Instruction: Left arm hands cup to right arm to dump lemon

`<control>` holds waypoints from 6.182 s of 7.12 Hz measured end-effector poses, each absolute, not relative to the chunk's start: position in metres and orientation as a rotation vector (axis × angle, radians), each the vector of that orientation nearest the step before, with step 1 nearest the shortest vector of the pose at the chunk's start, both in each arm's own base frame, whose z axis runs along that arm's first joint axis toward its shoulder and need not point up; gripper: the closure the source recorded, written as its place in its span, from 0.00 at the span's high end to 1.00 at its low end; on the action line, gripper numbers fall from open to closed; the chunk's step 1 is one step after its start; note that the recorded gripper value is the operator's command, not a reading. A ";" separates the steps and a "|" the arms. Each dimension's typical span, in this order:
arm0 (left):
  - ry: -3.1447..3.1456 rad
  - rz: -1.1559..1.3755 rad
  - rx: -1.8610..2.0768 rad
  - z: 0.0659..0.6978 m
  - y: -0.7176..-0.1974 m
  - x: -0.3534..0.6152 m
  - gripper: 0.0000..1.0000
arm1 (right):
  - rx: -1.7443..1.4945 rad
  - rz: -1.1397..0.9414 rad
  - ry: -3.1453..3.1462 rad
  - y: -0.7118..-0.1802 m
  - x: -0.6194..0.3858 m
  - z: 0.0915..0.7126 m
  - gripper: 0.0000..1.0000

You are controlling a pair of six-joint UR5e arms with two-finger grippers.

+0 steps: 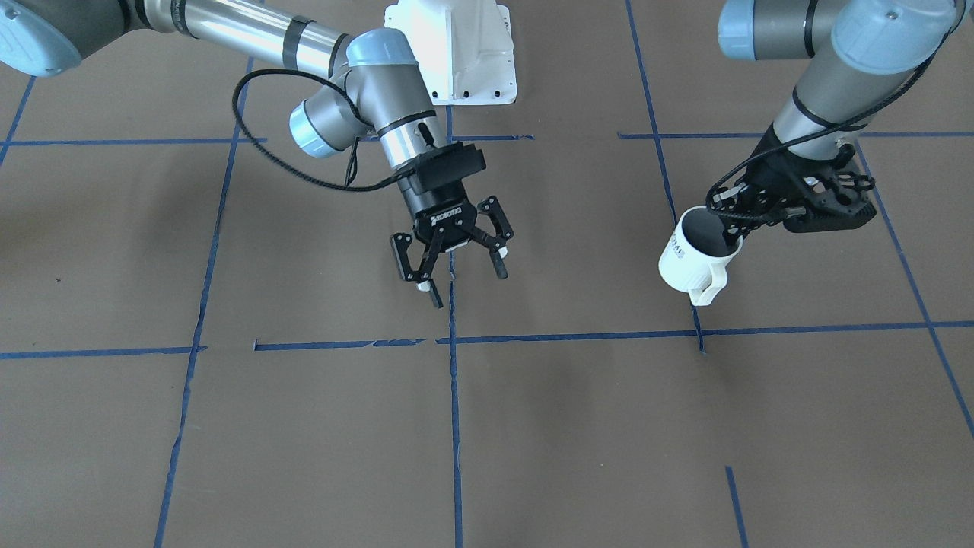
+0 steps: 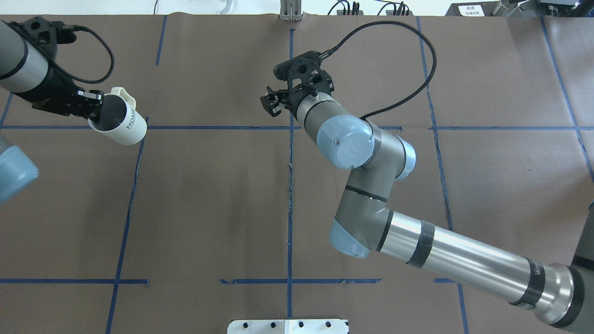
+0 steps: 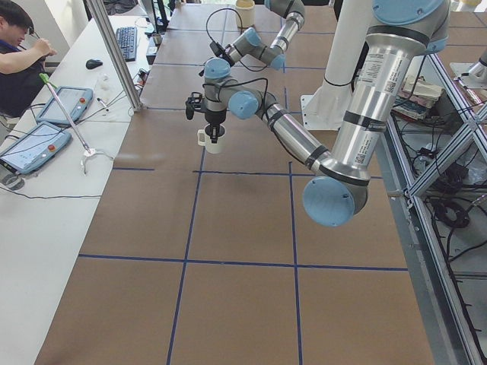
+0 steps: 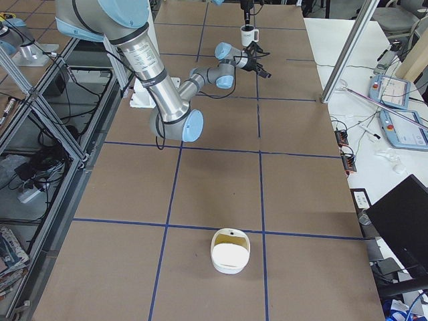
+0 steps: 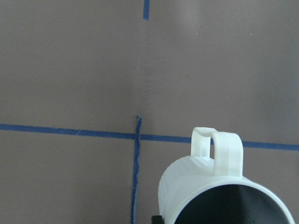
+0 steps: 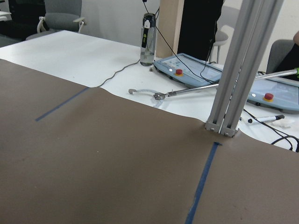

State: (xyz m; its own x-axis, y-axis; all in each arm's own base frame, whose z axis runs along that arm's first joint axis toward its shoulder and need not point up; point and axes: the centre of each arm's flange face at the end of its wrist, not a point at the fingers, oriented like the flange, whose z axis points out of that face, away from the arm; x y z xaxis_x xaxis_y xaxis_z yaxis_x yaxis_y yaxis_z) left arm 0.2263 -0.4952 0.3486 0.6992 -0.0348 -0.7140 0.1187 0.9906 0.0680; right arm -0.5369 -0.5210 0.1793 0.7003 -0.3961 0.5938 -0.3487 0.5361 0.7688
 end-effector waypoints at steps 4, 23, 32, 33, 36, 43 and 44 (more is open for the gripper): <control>0.754 -0.023 0.109 0.447 -0.447 0.162 0.00 | 0.613 -0.086 -0.839 -0.615 -0.422 0.222 1.00; 0.858 0.048 0.094 0.560 -0.465 0.140 1.00 | 0.406 -0.216 -0.888 -0.608 -0.159 0.381 1.00; 0.768 0.192 0.018 0.650 -0.439 -0.059 1.00 | 0.068 -0.316 -0.699 -0.540 0.000 0.546 1.00; 0.771 0.188 0.011 0.651 -0.438 -0.059 1.00 | 0.033 -0.292 -0.701 -0.503 0.035 0.585 1.00; 0.774 0.181 0.002 0.656 -0.434 -0.059 1.00 | -0.030 -0.226 -0.699 -0.426 0.071 0.647 1.00; 0.763 0.177 -0.016 0.666 -0.424 -0.060 1.00 | 0.022 -0.244 -0.696 -0.415 0.072 0.652 1.00; 0.763 0.177 -0.016 0.666 -0.424 -0.060 1.00 | 0.022 -0.245 -0.697 -0.415 0.072 0.652 1.00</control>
State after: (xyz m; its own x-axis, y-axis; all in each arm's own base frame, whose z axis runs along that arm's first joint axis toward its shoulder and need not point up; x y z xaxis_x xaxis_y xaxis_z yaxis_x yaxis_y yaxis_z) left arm -0.0599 -0.4238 0.6658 0.7087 0.1536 -0.6886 -0.1652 0.9850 0.0497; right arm 0.0716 -0.4153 0.6519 0.7395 -0.2309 0.6323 0.2161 0.9710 0.1019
